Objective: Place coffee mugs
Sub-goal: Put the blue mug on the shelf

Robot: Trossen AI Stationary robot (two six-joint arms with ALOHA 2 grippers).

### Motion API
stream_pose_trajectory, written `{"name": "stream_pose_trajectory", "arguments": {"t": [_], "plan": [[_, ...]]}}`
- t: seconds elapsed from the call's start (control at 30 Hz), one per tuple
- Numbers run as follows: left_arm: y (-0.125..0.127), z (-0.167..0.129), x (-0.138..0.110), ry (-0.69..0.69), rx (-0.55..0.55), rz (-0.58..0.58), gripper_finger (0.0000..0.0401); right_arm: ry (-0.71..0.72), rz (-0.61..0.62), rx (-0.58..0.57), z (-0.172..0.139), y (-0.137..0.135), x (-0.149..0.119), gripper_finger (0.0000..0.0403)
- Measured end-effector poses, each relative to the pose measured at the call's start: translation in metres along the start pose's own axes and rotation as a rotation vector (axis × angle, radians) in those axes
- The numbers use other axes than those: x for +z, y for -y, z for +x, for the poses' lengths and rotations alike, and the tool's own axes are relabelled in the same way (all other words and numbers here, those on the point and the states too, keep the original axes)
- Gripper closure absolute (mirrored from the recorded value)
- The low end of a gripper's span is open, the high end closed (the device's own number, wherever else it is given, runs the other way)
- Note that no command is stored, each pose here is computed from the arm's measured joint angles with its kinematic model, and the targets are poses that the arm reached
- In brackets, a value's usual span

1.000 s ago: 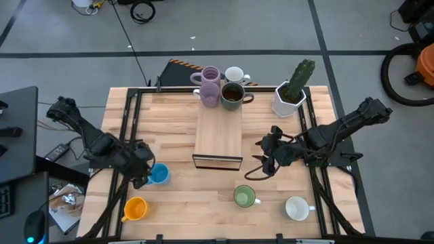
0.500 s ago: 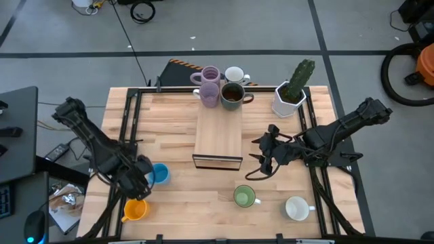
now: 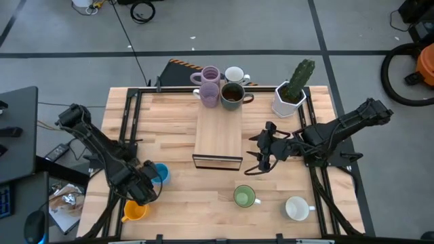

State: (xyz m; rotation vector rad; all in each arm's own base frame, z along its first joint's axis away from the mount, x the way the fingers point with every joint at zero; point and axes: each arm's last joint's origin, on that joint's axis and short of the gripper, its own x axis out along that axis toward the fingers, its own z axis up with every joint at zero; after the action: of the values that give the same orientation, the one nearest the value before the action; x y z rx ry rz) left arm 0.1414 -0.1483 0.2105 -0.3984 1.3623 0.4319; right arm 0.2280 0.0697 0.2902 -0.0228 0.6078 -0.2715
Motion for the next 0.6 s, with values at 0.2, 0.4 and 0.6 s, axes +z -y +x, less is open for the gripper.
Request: {"name": "stream_pose_trajectory", "arguments": {"t": [0.2,0.4,0.6], "plan": [[-0.006,0.024,-0.004,-0.028,-0.005,0.003,0.0246,-0.004,0.003,0.014,0.002,0.003,0.002,0.0155],[-0.010,0.030,-0.001,-0.002,0.013,0.003,0.0253,-0.013,0.016,0.027,0.005,0.008,0.003,0.0161],[-0.012,0.030,0.003,0.002,0.020,0.025,0.0310,-0.024,0.017,0.040,0.007,0.008,0.003,0.0168]]}}
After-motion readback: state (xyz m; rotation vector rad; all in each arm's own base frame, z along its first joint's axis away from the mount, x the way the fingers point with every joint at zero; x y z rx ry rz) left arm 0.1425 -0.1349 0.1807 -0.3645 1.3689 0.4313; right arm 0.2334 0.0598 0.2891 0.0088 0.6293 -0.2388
